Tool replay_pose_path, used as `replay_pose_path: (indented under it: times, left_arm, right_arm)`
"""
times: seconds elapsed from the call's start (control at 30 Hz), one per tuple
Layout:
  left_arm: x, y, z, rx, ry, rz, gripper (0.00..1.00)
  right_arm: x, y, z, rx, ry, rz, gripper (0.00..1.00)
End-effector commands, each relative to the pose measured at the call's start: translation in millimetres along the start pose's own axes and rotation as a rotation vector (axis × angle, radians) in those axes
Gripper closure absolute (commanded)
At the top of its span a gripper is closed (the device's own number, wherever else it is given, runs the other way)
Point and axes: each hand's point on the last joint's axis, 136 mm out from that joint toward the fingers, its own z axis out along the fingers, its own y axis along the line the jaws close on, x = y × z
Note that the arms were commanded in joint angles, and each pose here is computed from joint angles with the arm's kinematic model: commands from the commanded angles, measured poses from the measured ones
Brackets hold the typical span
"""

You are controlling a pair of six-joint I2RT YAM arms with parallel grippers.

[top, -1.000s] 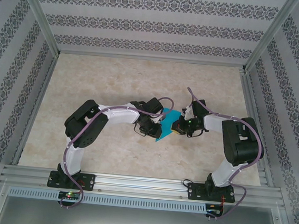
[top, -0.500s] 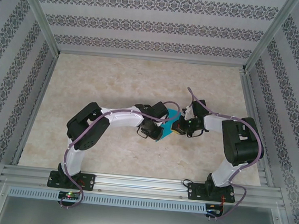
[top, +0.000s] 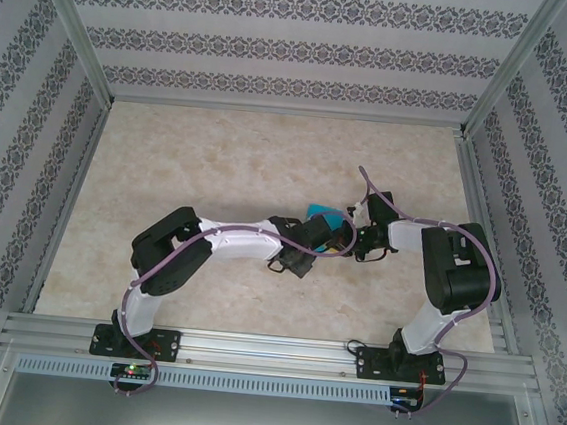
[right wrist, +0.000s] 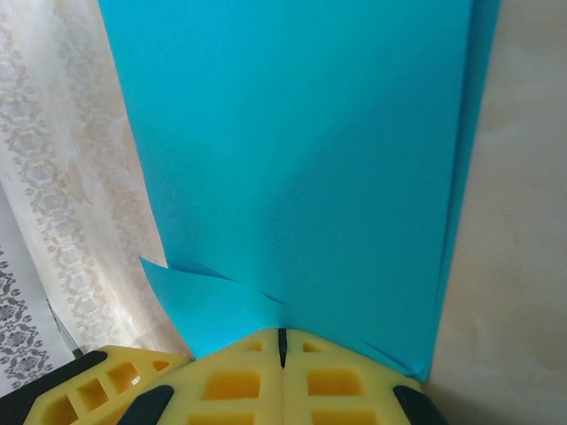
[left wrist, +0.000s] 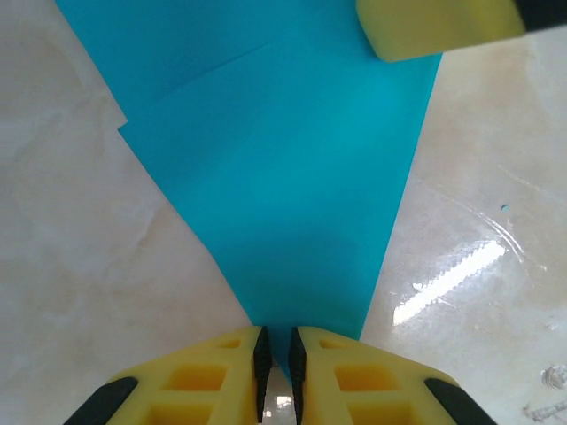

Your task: Fold a paper plane with a square sheet of paper (pick it up from the middle)

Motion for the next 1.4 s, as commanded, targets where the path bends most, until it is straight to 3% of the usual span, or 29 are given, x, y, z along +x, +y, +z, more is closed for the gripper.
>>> replay_pose_path:
  times: [0.0, 0.43, 0.87, 1.37]
  left_arm:
    - [99, 27, 37, -0.155, 0.315, 0.110, 0.79]
    - [118, 28, 35, -0.247, 0.324, 0.189, 0.78]
    - [143, 26, 38, -0.227, 0.369, 0.189, 0.78]
    - [145, 18, 40, -0.181, 0.386, 0.203, 0.78]
  right_arm:
    - [16, -48, 8, 0.149, 0.029, 0.098, 1.00]
    - [16, -48, 7, 0.139, 0.029, 0.093, 1.00]
    - [-1, -45, -6, 0.123, -0.048, 0.110, 0.99]
    - [-33, -42, -26, 0.127, -0.153, 0.157, 0.96]
